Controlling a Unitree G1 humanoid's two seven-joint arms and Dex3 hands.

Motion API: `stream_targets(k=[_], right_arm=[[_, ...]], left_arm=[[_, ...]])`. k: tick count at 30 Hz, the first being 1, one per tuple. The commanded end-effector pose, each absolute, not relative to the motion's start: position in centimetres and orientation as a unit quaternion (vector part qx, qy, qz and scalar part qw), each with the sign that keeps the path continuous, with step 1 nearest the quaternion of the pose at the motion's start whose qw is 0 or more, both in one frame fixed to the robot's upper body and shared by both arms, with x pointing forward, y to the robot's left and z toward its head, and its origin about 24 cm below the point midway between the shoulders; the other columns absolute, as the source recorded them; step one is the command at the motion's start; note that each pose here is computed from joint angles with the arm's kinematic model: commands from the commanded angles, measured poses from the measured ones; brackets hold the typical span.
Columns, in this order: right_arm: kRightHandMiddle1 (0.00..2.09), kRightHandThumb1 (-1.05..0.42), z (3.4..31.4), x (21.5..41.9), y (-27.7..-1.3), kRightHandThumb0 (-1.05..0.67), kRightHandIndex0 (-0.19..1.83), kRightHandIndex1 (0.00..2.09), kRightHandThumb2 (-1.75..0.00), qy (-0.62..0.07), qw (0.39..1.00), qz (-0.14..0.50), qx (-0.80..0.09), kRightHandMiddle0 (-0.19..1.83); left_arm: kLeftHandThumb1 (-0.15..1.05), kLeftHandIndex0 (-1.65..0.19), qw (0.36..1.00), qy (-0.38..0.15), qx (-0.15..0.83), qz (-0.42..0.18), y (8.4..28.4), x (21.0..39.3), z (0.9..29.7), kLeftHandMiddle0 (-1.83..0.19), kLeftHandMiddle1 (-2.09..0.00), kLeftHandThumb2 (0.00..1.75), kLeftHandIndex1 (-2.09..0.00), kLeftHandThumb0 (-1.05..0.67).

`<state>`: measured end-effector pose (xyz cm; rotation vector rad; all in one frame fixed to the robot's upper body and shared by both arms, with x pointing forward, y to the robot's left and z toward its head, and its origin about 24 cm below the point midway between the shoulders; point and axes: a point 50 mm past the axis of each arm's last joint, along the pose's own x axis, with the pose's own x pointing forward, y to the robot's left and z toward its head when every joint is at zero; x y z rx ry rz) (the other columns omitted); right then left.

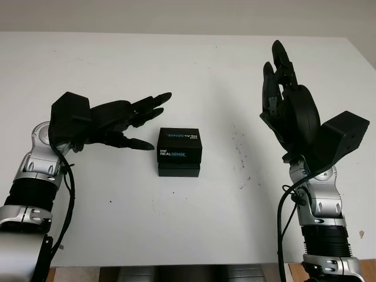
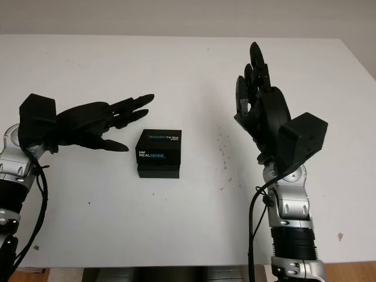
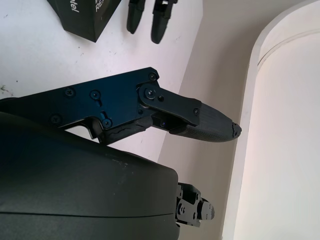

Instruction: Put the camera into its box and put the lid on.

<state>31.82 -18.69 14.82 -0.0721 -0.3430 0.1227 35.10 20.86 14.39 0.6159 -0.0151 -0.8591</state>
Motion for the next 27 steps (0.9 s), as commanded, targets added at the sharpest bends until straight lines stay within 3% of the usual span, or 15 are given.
stream_targets(k=[1,14,27], right_arm=[[0.15,-1.05,15.4,31.7,-18.8,-0.65,-0.13,0.03,-0.71,-0.183,0.981,0.062,-0.037,-0.18],[0.16,-1.05,15.3,31.7,-18.6,-0.66,-0.14,0.03,-0.7,-0.183,0.981,0.061,-0.031,-0.19],[0.14,-1.05,15.2,31.6,-18.7,-0.64,-0.15,0.04,-0.73,-0.179,0.981,0.063,-0.032,-0.19]], left_arm=[[0.95,0.14,0.86,-0.003,0.302,-0.412,21.0,35.0,14.3,0.09,-0.06,0.05,-0.05,-0.94],[0.88,0.14,0.868,0.018,0.279,-0.411,20.1,35.0,13.2,0.06,-0.06,0.04,-0.05,-0.92],[0.84,0.06,0.882,0.001,0.259,-0.394,19.2,34.8,12.4,-0.04,-0.08,0.05,-0.09,-0.86]])
